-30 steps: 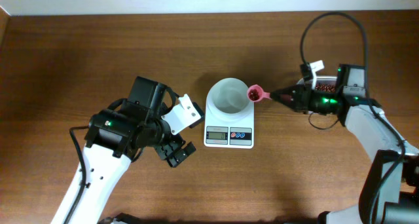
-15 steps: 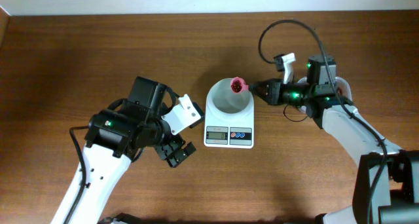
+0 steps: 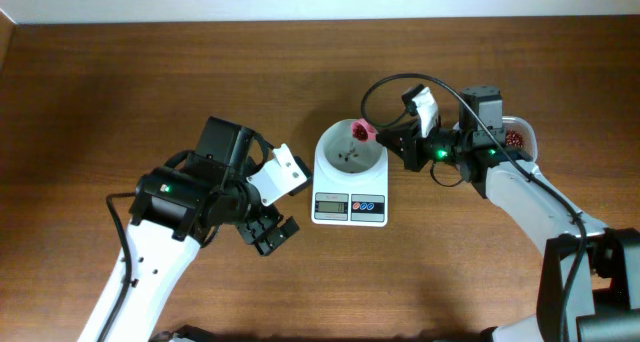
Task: Scoop and weigh 50g on scale
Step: 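Carry the filled pink scoop over the white bowl with the right gripper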
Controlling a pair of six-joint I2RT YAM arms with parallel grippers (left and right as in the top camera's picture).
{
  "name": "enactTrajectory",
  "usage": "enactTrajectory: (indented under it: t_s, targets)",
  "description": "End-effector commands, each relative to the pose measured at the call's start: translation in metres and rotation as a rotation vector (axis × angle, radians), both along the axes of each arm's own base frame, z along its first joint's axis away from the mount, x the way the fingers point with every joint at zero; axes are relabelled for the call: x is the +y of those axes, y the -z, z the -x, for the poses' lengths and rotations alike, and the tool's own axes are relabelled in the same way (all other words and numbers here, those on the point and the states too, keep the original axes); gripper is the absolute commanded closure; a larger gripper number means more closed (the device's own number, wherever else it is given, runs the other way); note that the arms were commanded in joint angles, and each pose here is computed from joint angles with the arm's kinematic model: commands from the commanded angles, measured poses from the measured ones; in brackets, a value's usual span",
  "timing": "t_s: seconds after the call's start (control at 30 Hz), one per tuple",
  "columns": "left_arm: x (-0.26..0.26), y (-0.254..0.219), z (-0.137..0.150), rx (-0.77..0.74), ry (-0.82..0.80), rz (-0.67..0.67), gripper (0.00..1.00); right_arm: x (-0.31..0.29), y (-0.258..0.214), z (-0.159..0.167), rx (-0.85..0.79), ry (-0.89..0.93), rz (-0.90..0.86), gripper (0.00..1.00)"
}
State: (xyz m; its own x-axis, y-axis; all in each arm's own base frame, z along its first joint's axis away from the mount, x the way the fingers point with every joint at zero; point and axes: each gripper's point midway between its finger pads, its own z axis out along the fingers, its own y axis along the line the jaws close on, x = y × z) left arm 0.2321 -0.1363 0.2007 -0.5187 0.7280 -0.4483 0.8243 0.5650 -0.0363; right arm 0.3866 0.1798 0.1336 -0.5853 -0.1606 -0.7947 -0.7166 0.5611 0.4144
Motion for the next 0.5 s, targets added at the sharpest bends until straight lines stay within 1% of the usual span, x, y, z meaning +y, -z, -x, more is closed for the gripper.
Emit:
enactTrajectory:
  t_s: [0.0, 0.07, 0.1, 0.2, 0.27, 0.3, 0.33, 0.4, 0.43, 0.47]
  targets:
    - [-0.001, 0.000, 0.002, -0.001, 0.017, 0.013, 0.01, 0.013, -0.009, 0.013, -0.034, -0.114, -0.060, 0.96]
    - [-0.001, 0.000, 0.002, -0.001, 0.017, 0.012, 0.01, 0.004, 0.001, 0.002, -0.035, -0.042, 0.009, 0.96]
    - [-0.001, 0.000, 0.002, -0.001, 0.017, 0.013, 0.01, 0.006, -0.001, 0.005, -0.032, -0.056, -0.007, 0.96]
    - [-0.001, 0.000, 0.002, -0.001, 0.017, 0.013, 0.01, 0.020, -0.018, 0.024, -0.023, -0.178, -0.124, 0.96]
    - [-0.001, 0.000, 0.002, -0.001, 0.017, 0.013, 0.01, 0.009, -0.004, 0.008, -0.032, -0.077, -0.026, 0.96]
    - [-0.001, 0.000, 0.002, -0.001, 0.017, 0.013, 0.01, 0.006, -0.001, 0.004, -0.032, -0.051, -0.004, 0.96]
    - [-0.001, 0.000, 0.002, -0.001, 0.017, 0.013, 0.01, 0.008, -0.003, 0.005, -0.020, -0.056, -0.022, 0.96]
    - [-0.001, 0.000, 0.002, -0.001, 0.017, 0.013, 0.01, 0.022, -0.022, 0.026, -0.003, -0.182, -0.148, 0.96]
    - [-0.001, 0.000, 0.002, -0.001, 0.017, 0.013, 0.01, 0.021, -0.020, 0.025, -0.010, -0.178, -0.139, 0.96]
    - [-0.001, 0.000, 0.002, -0.001, 0.017, 0.012, 0.01, 0.013, -0.010, 0.012, -0.029, -0.108, -0.062, 0.96]
